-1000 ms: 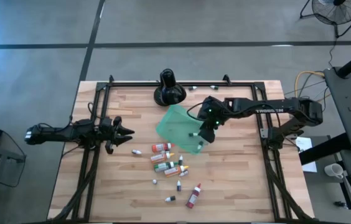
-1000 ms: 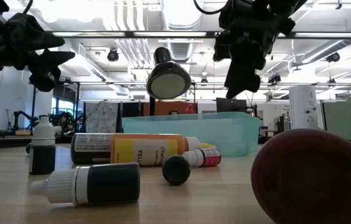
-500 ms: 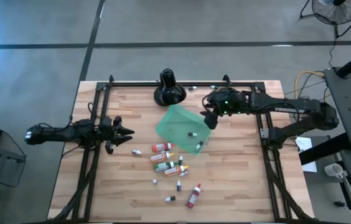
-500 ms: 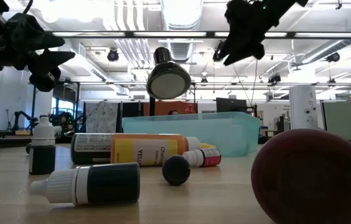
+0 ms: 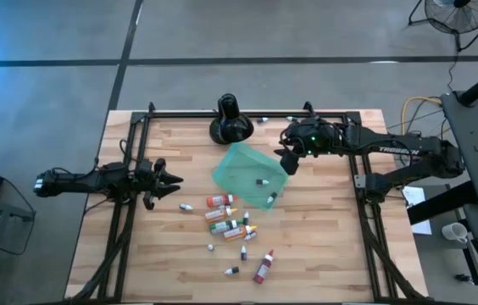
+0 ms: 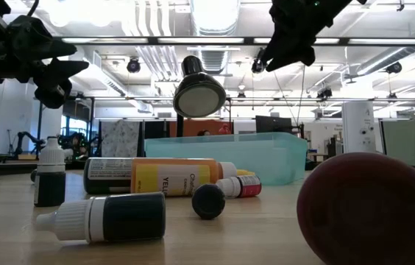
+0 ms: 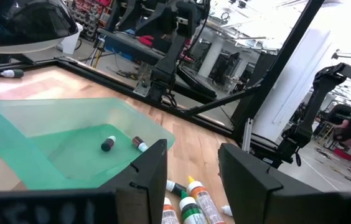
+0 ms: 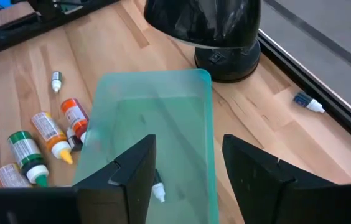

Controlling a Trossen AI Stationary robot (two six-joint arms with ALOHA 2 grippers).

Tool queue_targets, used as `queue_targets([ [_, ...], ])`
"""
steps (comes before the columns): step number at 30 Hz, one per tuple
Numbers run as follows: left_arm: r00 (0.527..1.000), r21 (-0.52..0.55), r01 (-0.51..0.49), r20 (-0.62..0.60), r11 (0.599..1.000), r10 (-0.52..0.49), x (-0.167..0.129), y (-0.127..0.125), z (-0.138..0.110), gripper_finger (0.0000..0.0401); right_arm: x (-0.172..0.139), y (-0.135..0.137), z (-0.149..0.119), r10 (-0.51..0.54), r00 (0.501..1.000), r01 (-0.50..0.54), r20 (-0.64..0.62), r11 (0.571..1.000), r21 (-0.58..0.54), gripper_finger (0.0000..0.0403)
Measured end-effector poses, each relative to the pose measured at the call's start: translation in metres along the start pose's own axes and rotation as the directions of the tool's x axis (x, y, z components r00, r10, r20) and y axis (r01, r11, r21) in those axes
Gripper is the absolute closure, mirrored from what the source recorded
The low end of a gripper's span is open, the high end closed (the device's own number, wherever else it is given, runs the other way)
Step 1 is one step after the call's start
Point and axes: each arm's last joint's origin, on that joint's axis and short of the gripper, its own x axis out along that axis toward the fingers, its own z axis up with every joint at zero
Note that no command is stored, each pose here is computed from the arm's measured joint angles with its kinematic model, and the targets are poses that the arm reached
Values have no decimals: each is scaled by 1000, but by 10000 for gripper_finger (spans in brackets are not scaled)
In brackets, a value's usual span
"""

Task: Pick & Place food coloring
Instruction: Put the small green food coloring bottle into the green bin

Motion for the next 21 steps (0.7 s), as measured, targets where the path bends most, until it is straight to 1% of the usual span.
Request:
queue_targets([
  [6,1000,0,0,0,1000,0,0,0,0,284,-1,3,8,29,997,-29,75,1000,8,227],
  [8,1000,0,0,0,1000,0,0,0,0,284,0,3,9,29,996,-31,80,999,22,227],
  [11,1000,0,0,0,1000,0,0,0,0,284,6,-1,8,9,998,-16,59,993,115,228],
  [13,1000,0,0,0,1000,0,0,0,0,284,12,-6,7,-12,999,4,39,980,197,227],
  [15,1000,0,-1,0,1000,1,0,0,0,284,17,-11,8,-32,999,24,27,967,252,228],
  [21,1000,0,-1,0,1000,1,0,0,0,284,26,-13,7,-43,999,39,12,965,261,229],
])
